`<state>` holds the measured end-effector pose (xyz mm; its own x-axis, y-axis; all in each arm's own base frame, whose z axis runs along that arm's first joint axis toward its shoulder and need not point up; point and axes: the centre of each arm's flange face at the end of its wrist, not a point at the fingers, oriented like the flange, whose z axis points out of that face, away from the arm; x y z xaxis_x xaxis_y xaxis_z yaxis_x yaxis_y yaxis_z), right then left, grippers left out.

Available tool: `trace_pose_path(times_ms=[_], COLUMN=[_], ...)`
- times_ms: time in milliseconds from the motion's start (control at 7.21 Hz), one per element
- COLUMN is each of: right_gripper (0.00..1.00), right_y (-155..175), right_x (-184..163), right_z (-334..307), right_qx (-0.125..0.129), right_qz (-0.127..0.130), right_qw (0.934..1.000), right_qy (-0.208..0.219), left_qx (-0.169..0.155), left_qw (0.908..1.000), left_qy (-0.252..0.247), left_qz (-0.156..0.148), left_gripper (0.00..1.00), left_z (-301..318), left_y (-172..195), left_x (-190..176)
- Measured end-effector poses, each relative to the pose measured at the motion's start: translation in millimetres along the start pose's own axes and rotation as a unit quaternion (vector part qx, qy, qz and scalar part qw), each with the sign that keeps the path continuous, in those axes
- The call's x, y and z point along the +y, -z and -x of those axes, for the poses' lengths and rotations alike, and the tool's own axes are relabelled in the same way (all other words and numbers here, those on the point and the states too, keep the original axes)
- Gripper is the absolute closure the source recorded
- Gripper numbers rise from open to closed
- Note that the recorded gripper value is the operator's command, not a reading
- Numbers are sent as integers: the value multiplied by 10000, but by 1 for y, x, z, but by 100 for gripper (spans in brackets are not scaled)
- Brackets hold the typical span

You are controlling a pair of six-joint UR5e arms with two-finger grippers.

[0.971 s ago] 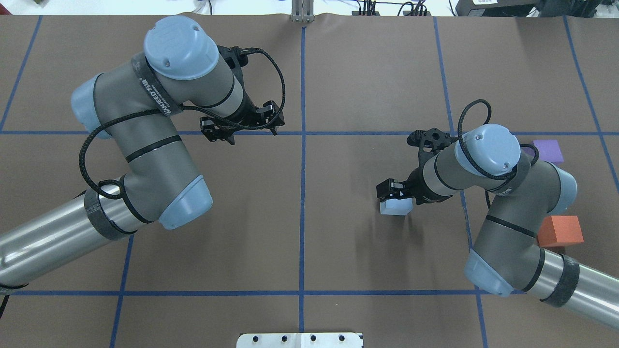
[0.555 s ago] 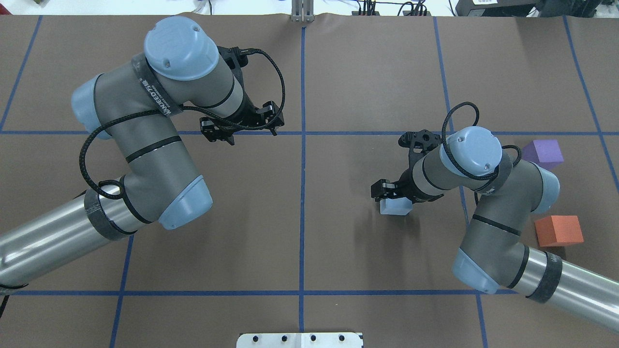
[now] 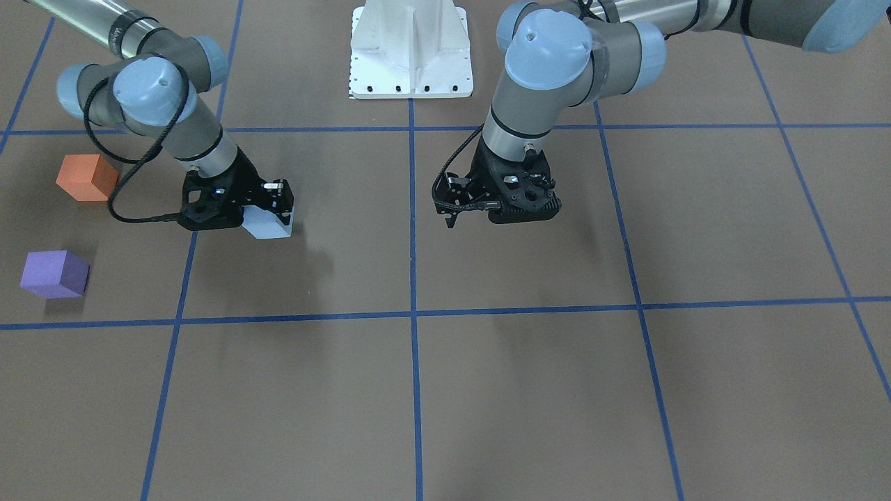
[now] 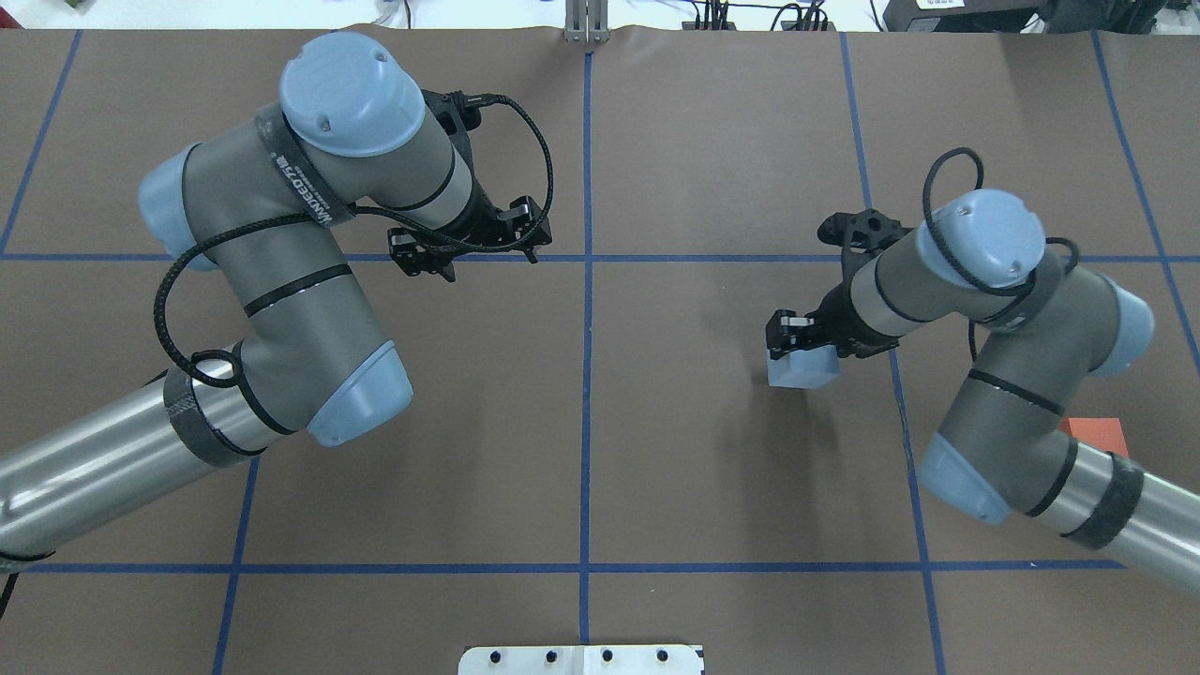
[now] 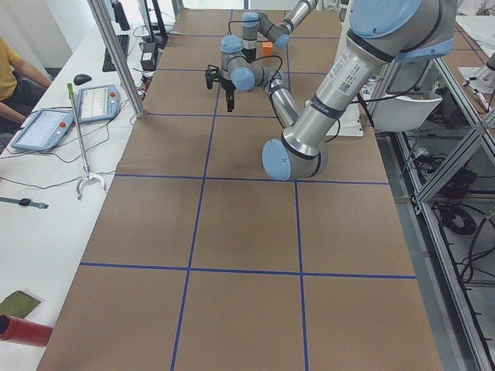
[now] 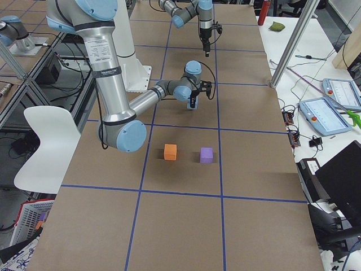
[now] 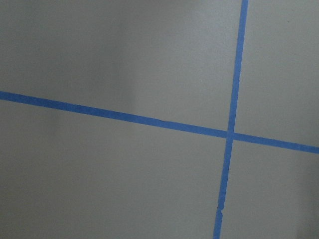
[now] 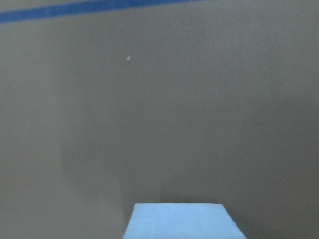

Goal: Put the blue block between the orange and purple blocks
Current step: 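Carry the light blue cube with the right gripper between the purple and orange cubes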

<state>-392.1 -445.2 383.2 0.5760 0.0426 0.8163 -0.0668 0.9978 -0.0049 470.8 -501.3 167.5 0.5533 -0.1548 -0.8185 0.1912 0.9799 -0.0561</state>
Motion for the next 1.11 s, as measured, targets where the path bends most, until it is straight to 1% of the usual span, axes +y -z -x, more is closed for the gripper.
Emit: trace_pose_path(times_ms=[139, 277, 416, 693, 1109], right_gripper=[100, 100, 100, 100, 100], right_y=[25, 48, 62, 70, 59], right_x=[-2, 5, 14, 27, 21], right_z=[-47, -104, -154, -217, -251], right_qx=[45, 198, 388, 699, 931], right_qz=[6, -5, 9, 84, 138], right_qw=[10000, 9998, 9992, 9975, 9955], right_qy=[18, 40, 88, 70, -90], left_qx=[0, -3, -6, -4, -12], left_qw=[10000, 10000, 10000, 10000, 10000], left_qy=[1, 4, 7, 12, 12], left_qz=[-1, -2, -1, -4, 0], left_gripper=[0, 0, 0, 0, 0], left_z=[-1, -1, -1, -2, -2], left_y=[0, -1, -1, -1, -2], left_x=[1, 2, 3, 4, 4])
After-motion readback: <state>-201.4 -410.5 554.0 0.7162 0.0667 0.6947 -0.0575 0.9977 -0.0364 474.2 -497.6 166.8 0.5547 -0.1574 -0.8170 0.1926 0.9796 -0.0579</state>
